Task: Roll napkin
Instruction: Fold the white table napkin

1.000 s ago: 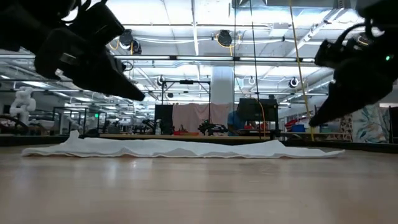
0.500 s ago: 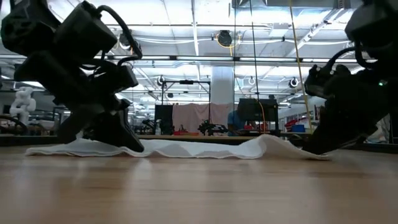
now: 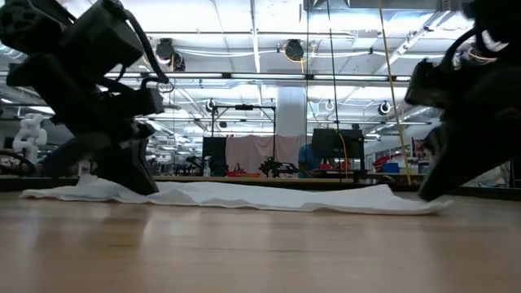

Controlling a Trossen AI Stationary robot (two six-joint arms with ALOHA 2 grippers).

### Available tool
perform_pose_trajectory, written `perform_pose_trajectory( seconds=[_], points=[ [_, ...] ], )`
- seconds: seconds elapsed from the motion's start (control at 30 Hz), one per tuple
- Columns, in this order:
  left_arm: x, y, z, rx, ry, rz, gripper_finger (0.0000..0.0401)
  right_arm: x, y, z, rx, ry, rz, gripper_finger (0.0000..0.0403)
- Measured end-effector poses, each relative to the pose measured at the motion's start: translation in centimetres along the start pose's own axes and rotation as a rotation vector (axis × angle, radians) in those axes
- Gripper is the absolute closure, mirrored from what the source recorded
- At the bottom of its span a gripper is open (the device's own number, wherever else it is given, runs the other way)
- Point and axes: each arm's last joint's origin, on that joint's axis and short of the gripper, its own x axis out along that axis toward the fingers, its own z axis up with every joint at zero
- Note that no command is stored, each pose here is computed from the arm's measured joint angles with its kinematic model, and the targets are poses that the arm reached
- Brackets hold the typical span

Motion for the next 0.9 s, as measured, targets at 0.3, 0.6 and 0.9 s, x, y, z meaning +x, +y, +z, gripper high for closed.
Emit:
perform_pose_trajectory(
  seconds=[0.3, 0.6, 0.9],
  points=[
    [-2.0, 0.6, 2.0, -0.075, -0.171, -0.02, 0.0396, -2.3, 2.2, -1.6, -0.473, -0.051, 0.091, 0.0387],
    [-2.1, 0.6, 2.8, -0.119, -0.254, 0.012, 0.0396, -0.9, 3.2, -2.8, -0.696, -0.155, -0.041, 0.0278],
    [-2.1, 0.7, 2.8, -0.143, -0.258, 0.018, 0.0396, -0.3, 2.3, -3.2, -0.726, -0.163, -0.018, 0.0246]
  ],
)
